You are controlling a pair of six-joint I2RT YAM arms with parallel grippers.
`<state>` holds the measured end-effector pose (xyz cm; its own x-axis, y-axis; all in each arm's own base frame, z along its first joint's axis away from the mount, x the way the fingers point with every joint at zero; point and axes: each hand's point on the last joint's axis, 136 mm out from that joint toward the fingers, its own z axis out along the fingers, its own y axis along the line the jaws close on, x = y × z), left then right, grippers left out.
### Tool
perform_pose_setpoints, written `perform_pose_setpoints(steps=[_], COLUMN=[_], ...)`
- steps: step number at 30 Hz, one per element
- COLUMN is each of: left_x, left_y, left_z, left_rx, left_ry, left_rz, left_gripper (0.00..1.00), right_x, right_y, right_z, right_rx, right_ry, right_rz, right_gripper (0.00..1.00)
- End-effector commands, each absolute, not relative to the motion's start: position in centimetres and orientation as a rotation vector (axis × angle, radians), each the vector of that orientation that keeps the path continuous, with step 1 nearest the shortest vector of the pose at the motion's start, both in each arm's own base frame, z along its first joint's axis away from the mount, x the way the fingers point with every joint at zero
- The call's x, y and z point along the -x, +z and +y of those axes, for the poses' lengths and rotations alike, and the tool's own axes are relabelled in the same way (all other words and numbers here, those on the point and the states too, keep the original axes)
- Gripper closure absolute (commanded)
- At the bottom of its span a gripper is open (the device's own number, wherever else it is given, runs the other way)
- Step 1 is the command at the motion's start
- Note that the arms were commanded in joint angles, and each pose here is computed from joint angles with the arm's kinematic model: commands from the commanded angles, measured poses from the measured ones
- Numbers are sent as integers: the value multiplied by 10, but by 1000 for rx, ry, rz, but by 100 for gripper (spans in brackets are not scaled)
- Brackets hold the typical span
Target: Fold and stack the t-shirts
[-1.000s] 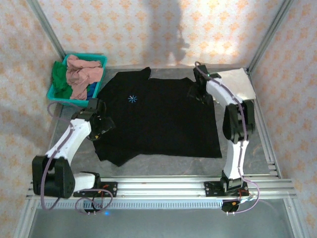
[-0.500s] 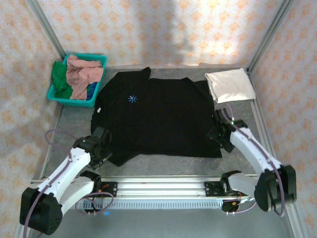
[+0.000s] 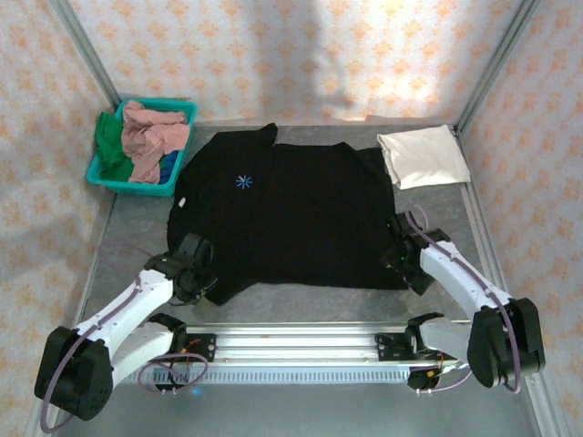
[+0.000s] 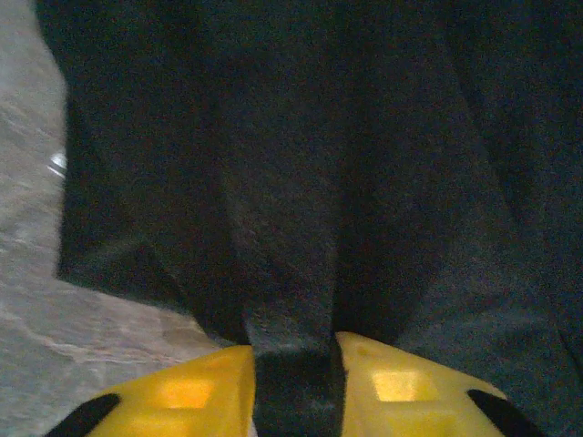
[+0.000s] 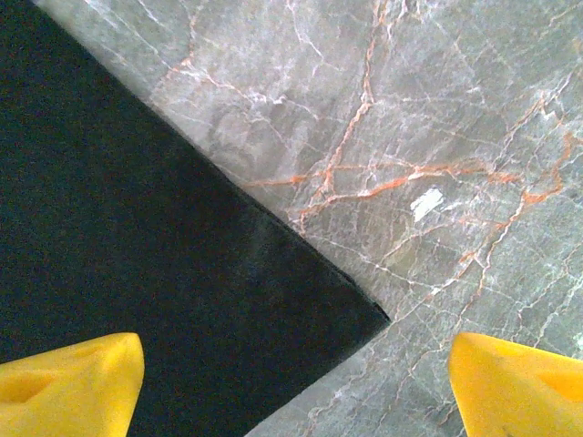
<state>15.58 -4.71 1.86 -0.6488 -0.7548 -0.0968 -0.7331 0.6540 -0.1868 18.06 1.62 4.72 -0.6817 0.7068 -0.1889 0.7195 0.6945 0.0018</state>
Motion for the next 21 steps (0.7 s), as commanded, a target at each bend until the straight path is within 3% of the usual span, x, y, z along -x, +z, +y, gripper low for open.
perform_pose_setpoints(steps=[1, 6, 8, 12, 15, 18, 21], left_x=[-157, -149, -145, -132, -127, -124, -126], left_y=[15, 20, 22, 26, 23, 18, 10], left_z=[-55, -51, -50, -51, -62, -65, -74], left_rx=[1240, 1212, 1209, 1139, 1073, 1047, 1053], left_ry=[-241, -211, -207, -130, -129, -107, -156], left_rz=[2706, 2730, 2735, 2767, 2799, 2809, 2810], left_gripper=[77, 90, 91, 69, 51, 47, 49], right_x=[-181, -179, -177, -175, -174, -175, -174], right_y=[42, 48, 50, 44, 43, 53, 53], right_z=[17, 16, 13, 23, 21, 12, 10], right_rx=[-1176, -1175, -1198, -1242, -1276, -1286, -1290], right_ry=[-123, -143, -169, -91, -59, -36, -35], right_rz=[2733, 2749, 2737, 2751, 2690, 2586, 2564], right_gripper=[12, 8, 4, 1, 5, 8, 12])
